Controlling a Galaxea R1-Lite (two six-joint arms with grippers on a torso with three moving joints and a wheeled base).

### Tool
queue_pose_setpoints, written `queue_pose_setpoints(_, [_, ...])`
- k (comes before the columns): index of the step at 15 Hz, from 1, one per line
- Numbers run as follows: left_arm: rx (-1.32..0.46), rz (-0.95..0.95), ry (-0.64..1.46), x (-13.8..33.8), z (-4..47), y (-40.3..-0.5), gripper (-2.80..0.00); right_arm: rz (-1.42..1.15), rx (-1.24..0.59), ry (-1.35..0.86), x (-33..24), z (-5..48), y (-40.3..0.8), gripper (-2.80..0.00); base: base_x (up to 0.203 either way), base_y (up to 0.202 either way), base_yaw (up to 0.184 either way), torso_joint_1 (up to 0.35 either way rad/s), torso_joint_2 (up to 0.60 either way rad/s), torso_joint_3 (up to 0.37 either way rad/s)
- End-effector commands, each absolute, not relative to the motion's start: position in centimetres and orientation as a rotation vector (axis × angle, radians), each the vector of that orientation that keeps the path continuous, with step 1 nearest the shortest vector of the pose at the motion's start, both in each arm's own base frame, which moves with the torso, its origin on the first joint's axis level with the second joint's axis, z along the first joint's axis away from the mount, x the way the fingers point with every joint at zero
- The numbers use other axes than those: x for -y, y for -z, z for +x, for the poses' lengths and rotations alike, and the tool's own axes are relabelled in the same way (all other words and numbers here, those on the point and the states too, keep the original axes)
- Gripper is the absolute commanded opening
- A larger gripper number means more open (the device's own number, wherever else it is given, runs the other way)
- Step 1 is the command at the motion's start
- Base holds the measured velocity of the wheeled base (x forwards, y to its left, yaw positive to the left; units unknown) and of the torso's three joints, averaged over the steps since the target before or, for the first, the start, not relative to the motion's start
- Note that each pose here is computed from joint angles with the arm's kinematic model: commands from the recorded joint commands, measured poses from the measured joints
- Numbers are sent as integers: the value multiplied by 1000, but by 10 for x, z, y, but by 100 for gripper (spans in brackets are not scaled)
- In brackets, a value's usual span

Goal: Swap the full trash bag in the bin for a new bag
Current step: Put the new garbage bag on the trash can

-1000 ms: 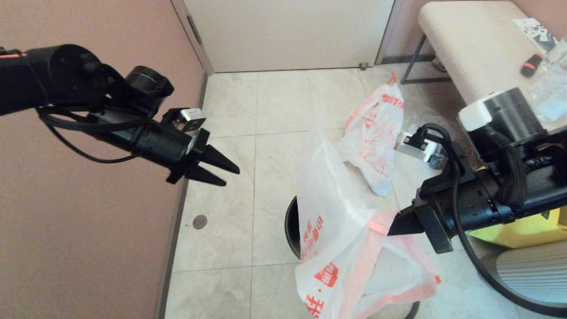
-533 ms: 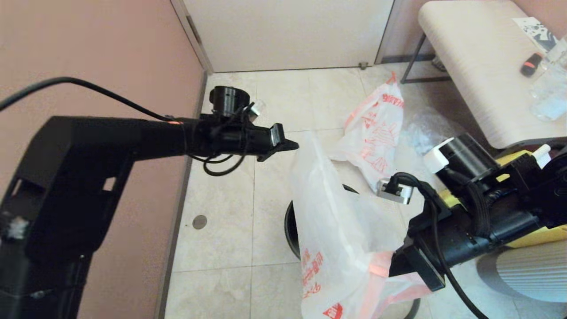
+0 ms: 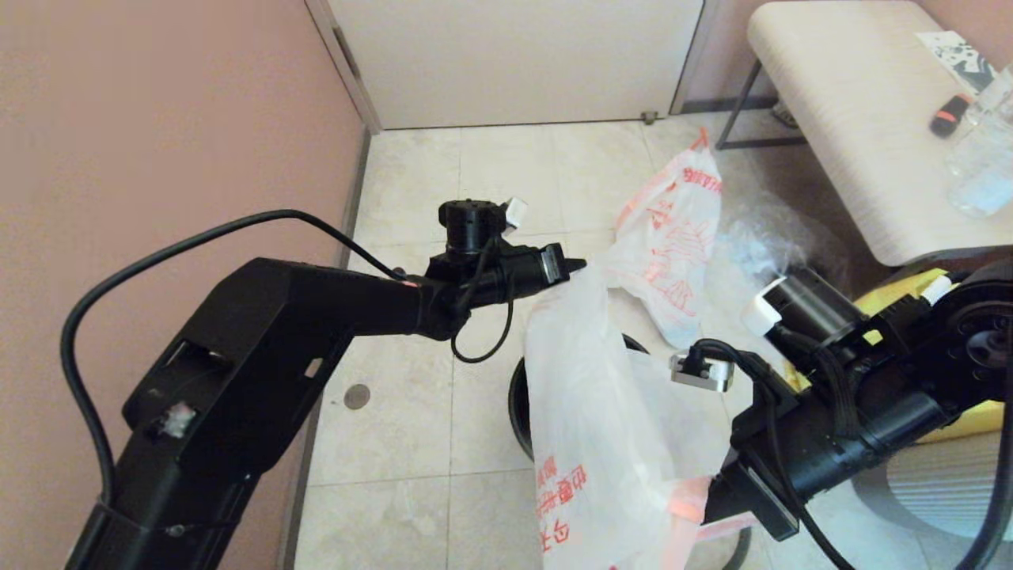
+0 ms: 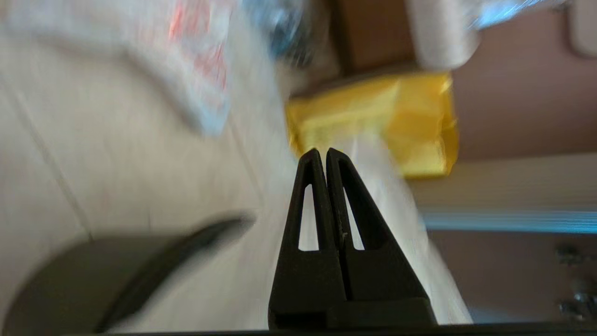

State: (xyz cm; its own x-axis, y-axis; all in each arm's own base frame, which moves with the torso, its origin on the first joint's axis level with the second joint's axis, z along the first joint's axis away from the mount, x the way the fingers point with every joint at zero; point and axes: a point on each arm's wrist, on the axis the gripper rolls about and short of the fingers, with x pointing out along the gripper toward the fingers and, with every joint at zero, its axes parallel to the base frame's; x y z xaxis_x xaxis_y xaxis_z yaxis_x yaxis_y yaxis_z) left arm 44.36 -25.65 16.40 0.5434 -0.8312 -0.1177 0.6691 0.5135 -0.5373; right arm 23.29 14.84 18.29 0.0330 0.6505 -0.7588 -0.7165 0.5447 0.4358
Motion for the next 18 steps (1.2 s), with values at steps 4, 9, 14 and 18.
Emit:
queue_pose_setpoints(4, [-558,-341,897,255,413,-132,-280,-13,-1042,-987,-131,256,-191,-280,0,0,0,0,0,0])
queue_pose_setpoints(9, [-689,-196,906,258,390,-94,-280,48,-945,-956,-118,277,-215,-280,0,0,0,0,0,0])
queue_pose_setpoints(14, [-826,-121,967,288,363,-71,-280,156,-915,-972,-114,283,-230,-280,0,0,0,0,0,0])
queue_pose_setpoints(18, [-978,-57,974,294,345,-47,-280,212,-848,-951,-116,293,-238,-280,0,0,0,0,0,0])
